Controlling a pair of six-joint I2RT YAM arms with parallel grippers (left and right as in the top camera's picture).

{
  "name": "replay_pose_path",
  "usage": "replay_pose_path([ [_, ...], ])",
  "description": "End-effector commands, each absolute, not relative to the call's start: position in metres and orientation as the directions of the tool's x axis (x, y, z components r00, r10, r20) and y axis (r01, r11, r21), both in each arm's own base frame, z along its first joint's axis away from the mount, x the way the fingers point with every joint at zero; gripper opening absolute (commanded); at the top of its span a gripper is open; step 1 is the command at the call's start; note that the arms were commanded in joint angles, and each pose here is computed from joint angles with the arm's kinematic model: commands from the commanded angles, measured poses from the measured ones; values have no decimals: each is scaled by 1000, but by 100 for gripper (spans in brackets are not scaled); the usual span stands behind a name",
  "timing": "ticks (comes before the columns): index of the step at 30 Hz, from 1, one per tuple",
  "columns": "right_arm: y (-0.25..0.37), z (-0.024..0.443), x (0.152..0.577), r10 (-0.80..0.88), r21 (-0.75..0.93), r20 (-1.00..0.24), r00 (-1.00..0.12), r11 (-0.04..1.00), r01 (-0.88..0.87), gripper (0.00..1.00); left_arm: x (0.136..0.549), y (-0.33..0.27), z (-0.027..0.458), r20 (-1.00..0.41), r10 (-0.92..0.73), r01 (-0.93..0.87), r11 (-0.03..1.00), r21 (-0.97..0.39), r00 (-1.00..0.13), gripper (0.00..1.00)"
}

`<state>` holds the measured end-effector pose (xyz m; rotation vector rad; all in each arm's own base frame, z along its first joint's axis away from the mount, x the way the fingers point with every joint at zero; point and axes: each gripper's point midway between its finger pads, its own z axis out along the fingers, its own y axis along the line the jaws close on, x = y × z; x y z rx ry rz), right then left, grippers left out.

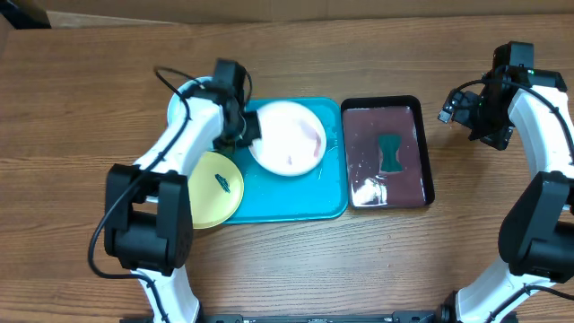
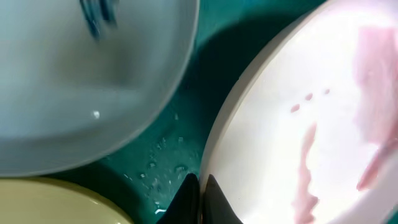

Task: Clean dirty plates on tray and stack at the side
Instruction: 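Lift the white plate by its rim with the left gripper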

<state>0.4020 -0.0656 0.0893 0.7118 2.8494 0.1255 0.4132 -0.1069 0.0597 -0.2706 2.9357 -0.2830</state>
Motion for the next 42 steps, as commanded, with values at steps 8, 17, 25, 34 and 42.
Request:
replay_pose_path([
  [8, -65, 99, 409, 475, 148, -202, -856, 879, 453, 100, 464, -136, 146, -395, -98, 3, 969, -247, -914, 4],
  [17, -65, 99, 409, 475, 148, -202, -857, 879, 453, 100, 469, -194, 162, -536, 26, 110, 986, -125, -844, 4],
  [25, -65, 99, 409, 475, 148, -202, -856, 879, 453, 100, 457, -238, 191, -674, 190, 117, 981, 153, -714, 4],
  [34, -65, 99, 409, 475, 148, -202, -856, 879, 453, 100, 427, -283, 264, -743, 499, -3, 829, 559, -446, 4],
  [42, -65, 99, 409, 475, 148, -202, -856, 879, 453, 100, 398, -315, 315, -685, 655, -106, 693, 713, -319, 4],
])
